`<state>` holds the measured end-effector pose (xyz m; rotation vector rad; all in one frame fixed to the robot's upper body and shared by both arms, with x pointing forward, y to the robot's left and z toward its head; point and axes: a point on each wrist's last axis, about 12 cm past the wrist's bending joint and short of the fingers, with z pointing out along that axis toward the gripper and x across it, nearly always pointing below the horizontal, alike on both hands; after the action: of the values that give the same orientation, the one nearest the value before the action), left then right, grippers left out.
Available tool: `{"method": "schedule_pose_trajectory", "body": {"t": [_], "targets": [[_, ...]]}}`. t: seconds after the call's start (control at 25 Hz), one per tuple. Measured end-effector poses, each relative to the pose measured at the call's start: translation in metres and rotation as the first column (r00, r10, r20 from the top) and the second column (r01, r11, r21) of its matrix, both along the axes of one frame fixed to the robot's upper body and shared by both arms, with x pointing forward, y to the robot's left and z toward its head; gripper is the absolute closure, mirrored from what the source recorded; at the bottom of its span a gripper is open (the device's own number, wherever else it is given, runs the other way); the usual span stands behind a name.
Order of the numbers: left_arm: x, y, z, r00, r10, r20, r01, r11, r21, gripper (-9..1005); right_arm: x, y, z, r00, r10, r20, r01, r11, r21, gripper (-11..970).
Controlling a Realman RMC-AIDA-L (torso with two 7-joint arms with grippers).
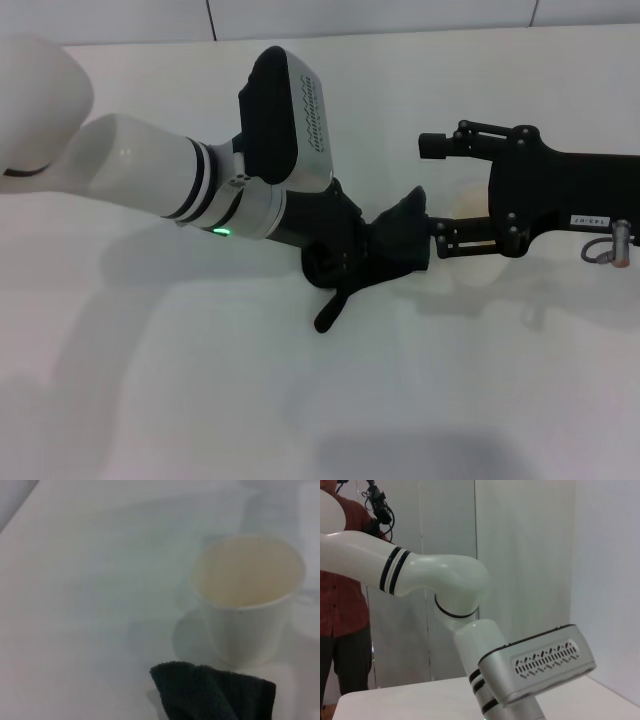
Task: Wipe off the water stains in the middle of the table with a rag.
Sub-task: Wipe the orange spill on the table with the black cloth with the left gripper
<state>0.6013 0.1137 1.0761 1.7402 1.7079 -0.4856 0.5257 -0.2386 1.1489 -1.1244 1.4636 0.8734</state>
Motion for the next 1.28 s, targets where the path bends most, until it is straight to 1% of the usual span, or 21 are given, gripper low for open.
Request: {"method": "schedule_pose_trajectory", "body": {"t": [0.44,0.96,1.12,1.28], "targets": [[-0.003,-0.003,0.003,0.999,-0.044,-0.02,0.044,0.999,0.013,914,0.0,0.0,0.0,1.0,0.001,-0.001,-0.001,1.0,0.003,103],[0.012,-0.001,0.007,0.997,0.031,0.074,-0.033,0.999,0.017,914,0.0,0.0,0.0,1.0,-0.001,0.003,0.001,1.0,0.002,104],[0.016,-0.003,0.009,0.994,0.039,0.1,-0.041,0.999,0.02,914,0.0,0.0,0.001,1.0,-0.001,0.008,0.001,1.0,0.008,104],[0.017,-0.007,0.012,0.993,0.02,0.114,-0.023,0.999,0.026,915,0.0,0.0,0.001,1.0,-0.002,0.009,0.002,1.0,0.009,104]]}}
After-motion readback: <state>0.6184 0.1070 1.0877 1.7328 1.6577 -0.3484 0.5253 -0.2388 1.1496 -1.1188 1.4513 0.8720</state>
